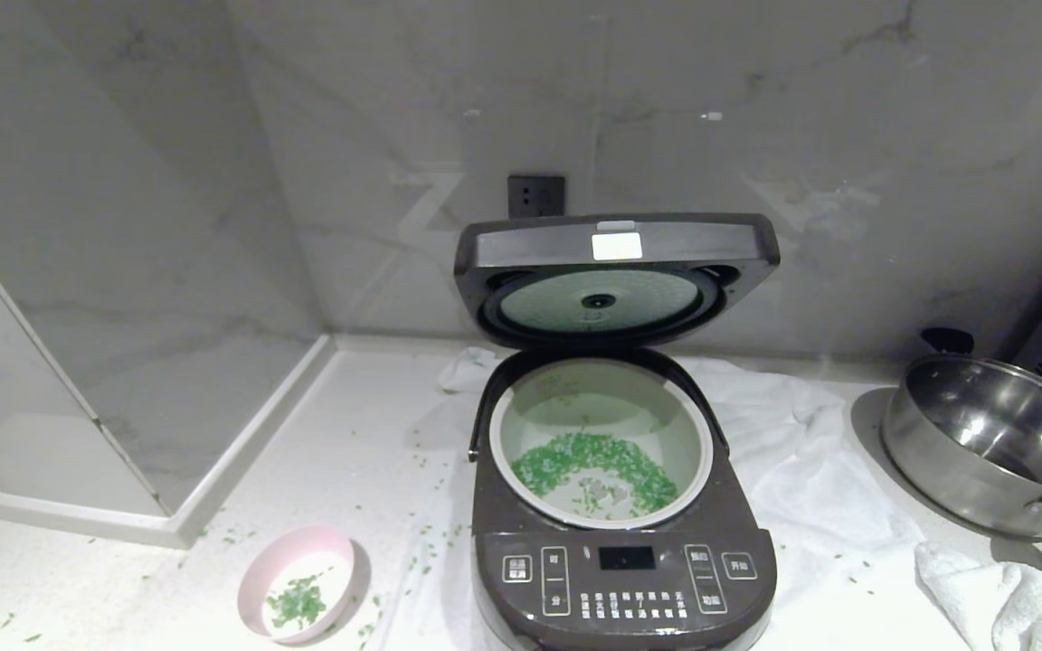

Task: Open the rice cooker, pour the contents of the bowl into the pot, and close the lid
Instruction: Turn on the tap

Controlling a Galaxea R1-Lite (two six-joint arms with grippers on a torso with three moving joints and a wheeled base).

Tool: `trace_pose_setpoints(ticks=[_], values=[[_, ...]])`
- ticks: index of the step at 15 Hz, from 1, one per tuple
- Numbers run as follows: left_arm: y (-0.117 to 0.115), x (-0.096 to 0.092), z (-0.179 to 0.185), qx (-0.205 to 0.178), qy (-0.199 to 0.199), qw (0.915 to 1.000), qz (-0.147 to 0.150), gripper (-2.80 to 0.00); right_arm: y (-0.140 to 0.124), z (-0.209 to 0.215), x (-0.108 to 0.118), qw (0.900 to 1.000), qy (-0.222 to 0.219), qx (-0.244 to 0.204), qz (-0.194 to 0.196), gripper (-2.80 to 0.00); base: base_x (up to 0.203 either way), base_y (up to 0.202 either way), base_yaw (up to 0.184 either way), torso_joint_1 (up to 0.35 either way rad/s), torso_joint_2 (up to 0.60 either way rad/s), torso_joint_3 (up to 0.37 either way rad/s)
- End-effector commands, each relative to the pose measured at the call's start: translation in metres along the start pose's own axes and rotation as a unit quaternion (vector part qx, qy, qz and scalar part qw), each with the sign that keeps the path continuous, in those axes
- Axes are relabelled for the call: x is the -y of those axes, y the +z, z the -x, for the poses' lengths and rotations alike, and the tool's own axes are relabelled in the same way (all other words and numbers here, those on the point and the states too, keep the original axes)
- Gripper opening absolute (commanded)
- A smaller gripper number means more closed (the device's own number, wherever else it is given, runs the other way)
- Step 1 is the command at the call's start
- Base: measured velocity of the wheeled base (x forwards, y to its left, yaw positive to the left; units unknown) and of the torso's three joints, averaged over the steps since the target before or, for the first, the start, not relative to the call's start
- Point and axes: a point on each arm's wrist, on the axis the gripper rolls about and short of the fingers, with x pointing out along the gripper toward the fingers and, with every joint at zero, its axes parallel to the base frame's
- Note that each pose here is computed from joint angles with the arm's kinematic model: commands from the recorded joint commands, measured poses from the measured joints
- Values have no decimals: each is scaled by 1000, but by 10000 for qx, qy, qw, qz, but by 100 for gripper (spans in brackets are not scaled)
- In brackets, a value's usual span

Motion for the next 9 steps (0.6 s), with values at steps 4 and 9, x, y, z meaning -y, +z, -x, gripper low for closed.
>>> trace_pose_setpoints(ticks=[4,9], values=[[0,0,0,5,5,10000,11,-280,0,0,0,10000,3,3,1,-280,0,0,0,0,0,0],[0,0,0,6,13,10000,11,-280,0,0,0,10000,3,3,1,-280,0,0,0,0,0,0]])
